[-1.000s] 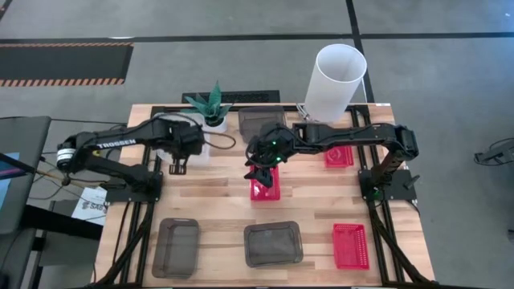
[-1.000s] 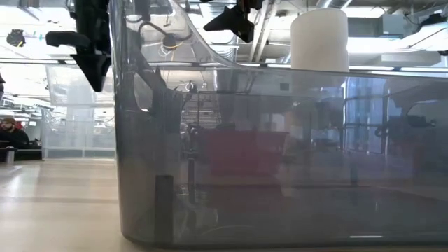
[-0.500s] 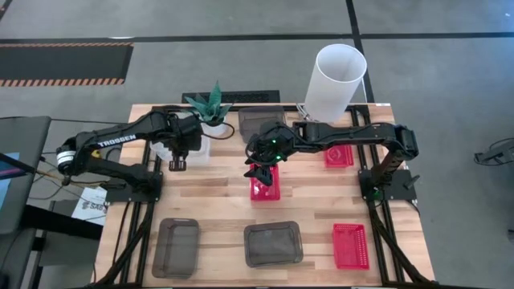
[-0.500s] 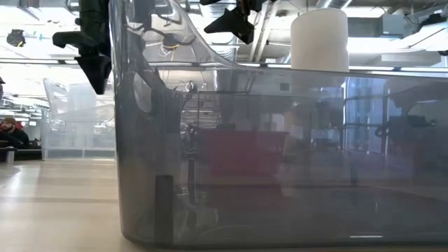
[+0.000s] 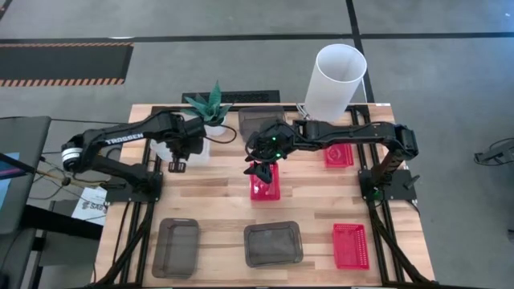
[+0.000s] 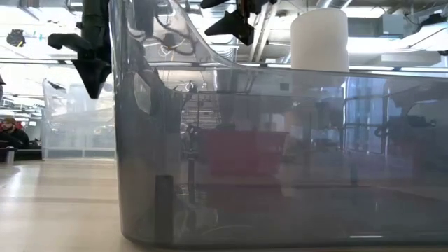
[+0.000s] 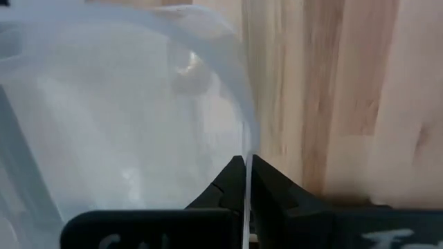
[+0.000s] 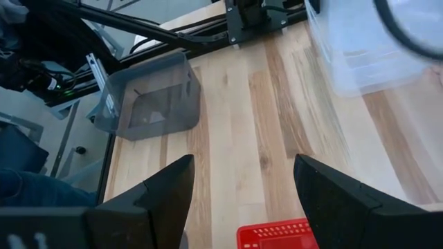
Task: Stack baskets by color
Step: Stack the bottom transparent bin on the top transparent bin, then stack the top right red bin on the middle red bin
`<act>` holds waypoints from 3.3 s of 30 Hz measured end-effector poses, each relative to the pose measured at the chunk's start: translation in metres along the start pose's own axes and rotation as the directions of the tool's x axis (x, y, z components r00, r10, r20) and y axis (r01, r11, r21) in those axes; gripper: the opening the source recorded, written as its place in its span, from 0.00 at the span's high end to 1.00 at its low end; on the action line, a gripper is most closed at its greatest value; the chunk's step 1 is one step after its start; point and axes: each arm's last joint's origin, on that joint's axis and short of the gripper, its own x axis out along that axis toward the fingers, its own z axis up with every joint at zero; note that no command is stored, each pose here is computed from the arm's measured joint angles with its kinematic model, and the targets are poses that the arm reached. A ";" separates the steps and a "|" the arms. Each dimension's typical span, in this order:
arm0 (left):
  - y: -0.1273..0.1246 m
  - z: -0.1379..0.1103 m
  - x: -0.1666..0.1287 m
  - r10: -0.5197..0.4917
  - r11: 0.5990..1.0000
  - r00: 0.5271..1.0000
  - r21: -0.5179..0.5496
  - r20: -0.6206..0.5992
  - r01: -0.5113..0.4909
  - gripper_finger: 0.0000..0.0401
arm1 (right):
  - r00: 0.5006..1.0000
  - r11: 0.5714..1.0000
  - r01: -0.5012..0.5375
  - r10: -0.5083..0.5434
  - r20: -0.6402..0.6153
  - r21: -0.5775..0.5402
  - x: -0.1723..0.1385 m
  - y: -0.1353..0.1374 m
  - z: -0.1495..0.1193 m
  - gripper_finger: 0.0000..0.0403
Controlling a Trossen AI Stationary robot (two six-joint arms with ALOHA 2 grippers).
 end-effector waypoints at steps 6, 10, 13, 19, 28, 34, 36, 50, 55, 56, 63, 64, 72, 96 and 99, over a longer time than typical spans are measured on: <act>0.006 0.009 0.012 0.049 0.999 0.995 0.009 -0.089 -0.048 1.00 | 1.000 1.000 -0.001 0.001 -0.001 0.005 0.000 0.001 0.000 0.33; 0.006 0.012 0.013 0.019 1.000 0.999 0.002 -0.051 -0.019 1.00 | 1.000 1.000 -0.003 0.003 -0.002 0.004 0.001 0.002 -0.001 0.33; 0.005 0.011 0.013 0.002 1.000 0.999 -0.012 -0.049 -0.002 0.98 | 1.000 1.000 -0.004 0.004 -0.002 0.005 0.001 0.002 -0.001 0.33; 0.004 0.010 0.013 -0.010 0.999 0.998 -0.038 -0.060 0.007 0.81 | 1.000 1.000 -0.004 0.004 -0.002 0.006 0.001 0.002 -0.001 0.33; 0.007 0.012 -0.007 -0.021 0.996 0.999 -0.093 -0.033 0.018 0.52 | 0.998 1.000 0.016 -0.015 -0.065 0.024 0.000 0.000 -0.007 0.33; 0.010 0.013 -0.049 -0.029 0.982 0.998 -0.185 0.049 0.038 0.47 | 0.959 0.991 0.097 -0.068 -0.275 0.094 -0.005 -0.006 -0.027 0.33; 0.008 0.009 -0.061 -0.052 0.972 0.992 -0.221 0.115 0.076 0.47 | 0.921 0.982 0.151 -0.096 -0.377 0.118 -0.009 -0.008 -0.038 0.33; -0.032 -0.028 -0.075 -0.027 0.900 0.543 -0.216 0.839 0.378 0.46 | 0.736 0.827 0.502 -0.253 -0.628 0.254 -0.022 -0.039 -0.113 0.33; -0.037 -0.027 -0.058 0.043 0.878 0.457 -0.252 0.889 0.407 0.46 | 0.755 0.697 0.593 -0.308 -0.579 0.403 -0.046 -0.065 -0.135 0.33; -0.037 -0.025 -0.054 0.047 0.873 0.446 -0.254 0.894 0.417 0.46 | 0.746 0.662 0.622 -0.340 -0.573 0.417 -0.052 -0.069 -0.139 0.33; -0.039 -0.017 -0.035 0.030 0.851 0.453 -0.260 0.891 0.456 0.46 | 0.650 0.388 0.756 -0.543 -0.532 0.527 -0.082 -0.085 -0.152 0.33; -0.039 -0.015 -0.034 0.024 0.851 0.457 -0.258 0.889 0.457 0.46 | 0.631 0.357 0.769 -0.560 -0.537 0.531 -0.084 -0.087 -0.154 0.33; -0.038 -0.008 -0.034 -0.018 0.851 0.429 -0.211 0.903 0.480 0.46 | 0.486 0.223 0.866 -0.582 -0.652 0.447 -0.074 -0.111 -0.167 0.33; -0.048 -0.006 -0.034 -0.054 0.843 0.437 -0.193 0.898 0.501 0.46 | 0.434 0.222 0.901 -0.474 -0.766 0.373 -0.052 -0.134 -0.182 0.96; -0.048 -0.007 -0.033 -0.056 0.842 0.448 -0.199 0.892 0.501 0.46 | 0.495 0.248 0.869 -0.432 -0.754 0.428 -0.051 -0.123 -0.179 0.95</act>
